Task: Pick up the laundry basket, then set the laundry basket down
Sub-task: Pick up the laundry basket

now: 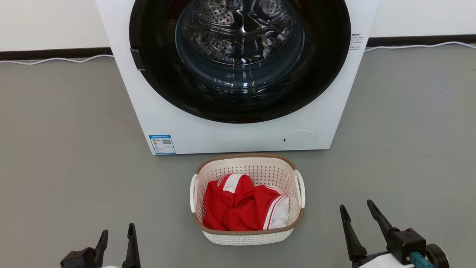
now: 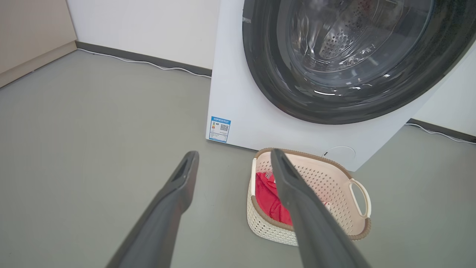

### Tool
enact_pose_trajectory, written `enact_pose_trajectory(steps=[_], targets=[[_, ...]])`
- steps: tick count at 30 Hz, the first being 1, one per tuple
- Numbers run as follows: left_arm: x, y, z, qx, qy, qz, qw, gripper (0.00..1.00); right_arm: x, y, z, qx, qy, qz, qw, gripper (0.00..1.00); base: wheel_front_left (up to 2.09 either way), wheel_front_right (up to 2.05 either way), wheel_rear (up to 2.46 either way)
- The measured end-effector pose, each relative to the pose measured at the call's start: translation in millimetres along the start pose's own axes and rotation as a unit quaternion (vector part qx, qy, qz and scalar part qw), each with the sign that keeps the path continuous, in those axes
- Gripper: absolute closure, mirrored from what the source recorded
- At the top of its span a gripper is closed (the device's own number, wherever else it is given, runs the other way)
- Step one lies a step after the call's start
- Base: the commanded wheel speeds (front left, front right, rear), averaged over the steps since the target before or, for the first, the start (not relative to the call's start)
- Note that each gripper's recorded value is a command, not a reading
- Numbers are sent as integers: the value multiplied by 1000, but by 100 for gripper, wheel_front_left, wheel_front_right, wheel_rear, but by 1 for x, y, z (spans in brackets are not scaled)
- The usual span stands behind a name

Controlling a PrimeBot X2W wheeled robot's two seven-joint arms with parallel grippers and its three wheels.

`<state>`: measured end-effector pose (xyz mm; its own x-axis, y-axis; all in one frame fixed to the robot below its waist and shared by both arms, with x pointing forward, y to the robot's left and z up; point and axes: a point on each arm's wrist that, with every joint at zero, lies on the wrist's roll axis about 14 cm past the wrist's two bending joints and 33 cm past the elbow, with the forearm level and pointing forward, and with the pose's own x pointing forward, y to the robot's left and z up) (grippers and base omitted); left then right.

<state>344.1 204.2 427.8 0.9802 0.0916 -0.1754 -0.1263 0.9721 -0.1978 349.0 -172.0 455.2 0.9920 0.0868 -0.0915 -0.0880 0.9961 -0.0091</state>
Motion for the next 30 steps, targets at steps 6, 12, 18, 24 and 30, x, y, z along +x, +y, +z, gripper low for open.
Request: enact_pose_trajectory(steps=[6,12,18,24,30], targets=[[1,0,-3,1,4,-1,1000,0,0,-4,-2,1,3,-7,1000,0,0,0,0],[8,-3,-19,2,31,-2,1000,0,11,-22,-12,3,20,-30,999,0,0,0,0],[54,-28,-34,6,59,-31,998,0,55,-27,-32,5,54,-32,998,0,0,0,0],[99,-48,-51,13,84,-53,995,0,98,-25,-55,-2,85,-21,996,0,0,0,0],[147,-57,-79,16,113,-61,992,0,142,-22,-94,1,125,-10,992,0,0,0,0]])
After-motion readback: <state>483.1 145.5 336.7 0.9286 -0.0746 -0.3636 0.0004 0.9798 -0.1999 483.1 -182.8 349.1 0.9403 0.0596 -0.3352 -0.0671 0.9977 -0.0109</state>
